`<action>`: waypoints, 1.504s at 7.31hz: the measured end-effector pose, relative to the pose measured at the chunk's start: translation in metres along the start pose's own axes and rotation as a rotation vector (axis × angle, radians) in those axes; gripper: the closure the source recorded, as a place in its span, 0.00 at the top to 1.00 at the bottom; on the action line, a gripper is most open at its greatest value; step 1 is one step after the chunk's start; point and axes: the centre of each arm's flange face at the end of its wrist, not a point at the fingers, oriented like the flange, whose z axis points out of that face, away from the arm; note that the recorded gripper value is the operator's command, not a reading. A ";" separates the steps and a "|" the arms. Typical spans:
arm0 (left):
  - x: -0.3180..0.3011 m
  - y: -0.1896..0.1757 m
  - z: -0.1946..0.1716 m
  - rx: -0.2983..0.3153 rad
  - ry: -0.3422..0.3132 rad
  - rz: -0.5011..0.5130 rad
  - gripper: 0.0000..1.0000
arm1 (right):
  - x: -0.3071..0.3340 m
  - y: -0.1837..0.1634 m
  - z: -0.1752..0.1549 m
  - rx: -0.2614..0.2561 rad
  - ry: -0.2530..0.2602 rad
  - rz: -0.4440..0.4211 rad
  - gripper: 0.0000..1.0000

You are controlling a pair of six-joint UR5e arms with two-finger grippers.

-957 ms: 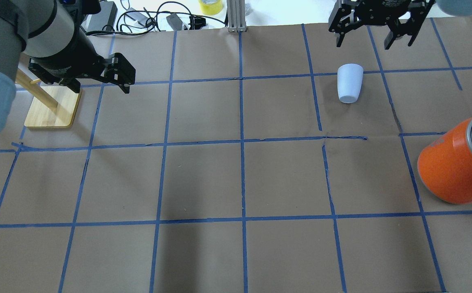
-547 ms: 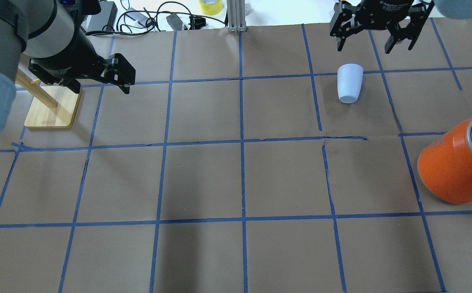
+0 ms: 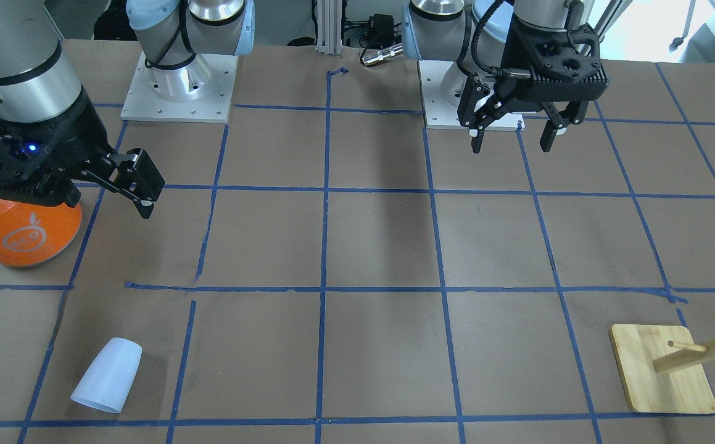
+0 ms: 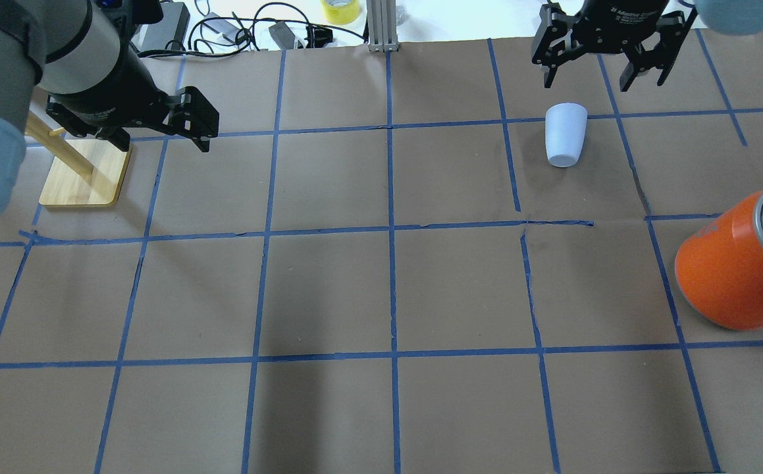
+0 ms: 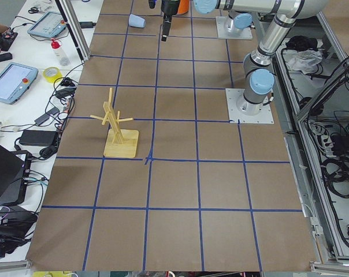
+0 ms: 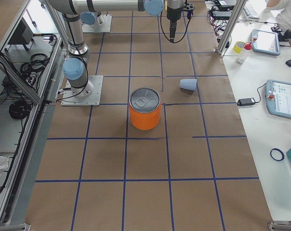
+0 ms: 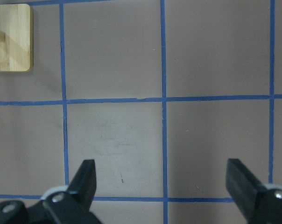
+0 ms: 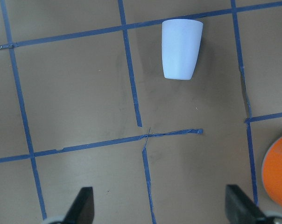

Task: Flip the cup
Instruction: 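Lower the right gripper over the pale blue cup and grasp it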

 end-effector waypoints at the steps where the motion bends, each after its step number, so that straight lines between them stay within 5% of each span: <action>1: 0.000 0.000 0.000 0.001 0.001 0.000 1.00 | 0.001 -0.001 0.001 -0.001 0.001 0.002 1.00; 3: 0.000 0.000 0.000 0.001 0.001 0.000 1.00 | 0.012 -0.009 0.009 -0.003 0.027 0.022 1.00; 5: 0.000 0.000 0.000 0.002 0.000 0.000 1.00 | 0.054 -0.045 0.054 -0.050 0.046 0.082 1.00; 9: 0.000 0.000 0.000 0.002 0.000 0.000 1.00 | 0.083 -0.127 0.175 0.035 0.037 0.083 1.00; 11: 0.000 0.000 -0.001 0.002 0.000 0.000 1.00 | 0.068 -0.137 0.211 0.034 0.031 0.078 1.00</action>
